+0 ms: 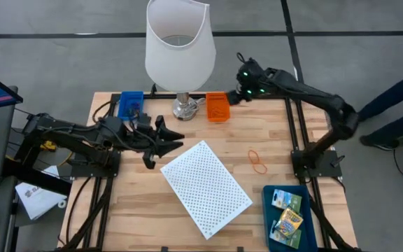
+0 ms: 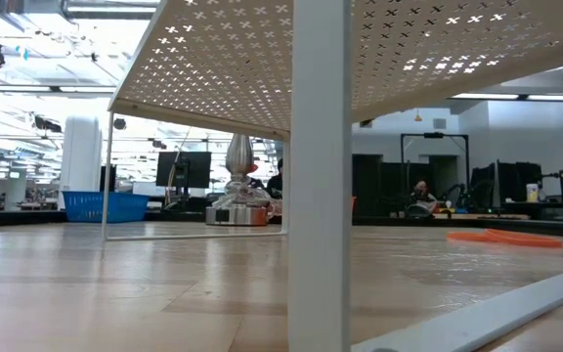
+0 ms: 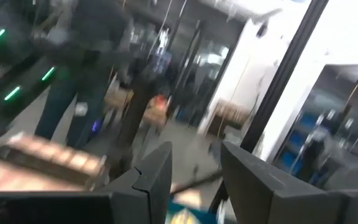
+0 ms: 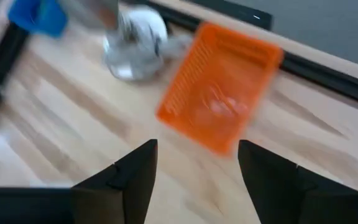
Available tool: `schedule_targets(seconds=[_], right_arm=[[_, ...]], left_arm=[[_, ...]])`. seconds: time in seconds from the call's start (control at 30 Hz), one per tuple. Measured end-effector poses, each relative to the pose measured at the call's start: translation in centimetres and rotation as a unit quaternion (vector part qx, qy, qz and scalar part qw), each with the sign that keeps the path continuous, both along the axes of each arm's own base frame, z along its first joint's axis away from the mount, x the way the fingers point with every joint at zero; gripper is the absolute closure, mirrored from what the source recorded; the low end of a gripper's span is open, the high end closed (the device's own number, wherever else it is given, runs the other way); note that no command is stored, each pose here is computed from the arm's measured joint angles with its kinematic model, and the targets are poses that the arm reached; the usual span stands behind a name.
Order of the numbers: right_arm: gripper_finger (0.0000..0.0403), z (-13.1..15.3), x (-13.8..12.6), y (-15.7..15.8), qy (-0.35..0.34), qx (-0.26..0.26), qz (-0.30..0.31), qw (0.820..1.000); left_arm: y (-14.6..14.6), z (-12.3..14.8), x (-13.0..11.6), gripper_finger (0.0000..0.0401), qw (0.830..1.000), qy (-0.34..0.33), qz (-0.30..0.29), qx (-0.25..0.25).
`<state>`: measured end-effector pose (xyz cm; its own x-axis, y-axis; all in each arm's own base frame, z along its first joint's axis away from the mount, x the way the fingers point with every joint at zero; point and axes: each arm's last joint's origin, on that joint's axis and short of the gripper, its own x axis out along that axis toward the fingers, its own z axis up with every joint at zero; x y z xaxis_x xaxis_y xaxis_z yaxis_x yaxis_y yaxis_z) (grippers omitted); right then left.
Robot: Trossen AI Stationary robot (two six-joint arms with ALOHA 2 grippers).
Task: Pick & Place Office Desk Supplies
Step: Put the orange rubber band into the blue bin
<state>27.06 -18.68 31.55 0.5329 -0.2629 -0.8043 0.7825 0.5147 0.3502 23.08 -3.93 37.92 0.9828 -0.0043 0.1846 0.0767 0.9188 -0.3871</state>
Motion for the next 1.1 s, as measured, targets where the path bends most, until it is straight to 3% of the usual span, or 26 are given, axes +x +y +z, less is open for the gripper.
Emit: schedule_targets(seconds=[0.17, 0.3, 0.5, 0.67, 0.87, 1.1], right_arm=[[0.0193, 1.6, -3.1, 5.2, 0.105, -0.010, 0.031, 0.994], [0.0194, 1.5, -5.4, 8.5, 0.084, 0.006, 0.011, 0.996], [0.0205, -3.4, -7.7, 12.7, 0.105, 0.080, -0.040, 0.990], [0.0224, -7.4, -7.3, 15.1, 0.119, 0.107, -0.042, 0.986], [0.0238, -11.6, -6.3, 15.5, 0.174, 0.117, -0.054, 0.976], [0.0227, -14.2, -5.7, 15.4, 0.195, 0.128, -0.051, 0.971]], left_arm=[[0.1, -1.6, -0.5, 0.0270, 0.995, 0.097, -0.002, 0.002], [-0.1, -2.2, -0.9, 0.0270, 0.991, 0.136, -0.007, 0.000], [-0.1, -2.0, -1.1, 0.0270, 0.991, 0.130, -0.010, -0.001], [-0.1, -1.8, -1.1, 0.0270, 0.993, 0.121, -0.010, -0.002], [-0.1, -1.7, -1.1, 0.0270, 0.993, 0.117, -0.009, -0.005], [-0.1, -1.3, -1.1, 0.0270, 0.995, 0.095, -0.005, -0.011]])
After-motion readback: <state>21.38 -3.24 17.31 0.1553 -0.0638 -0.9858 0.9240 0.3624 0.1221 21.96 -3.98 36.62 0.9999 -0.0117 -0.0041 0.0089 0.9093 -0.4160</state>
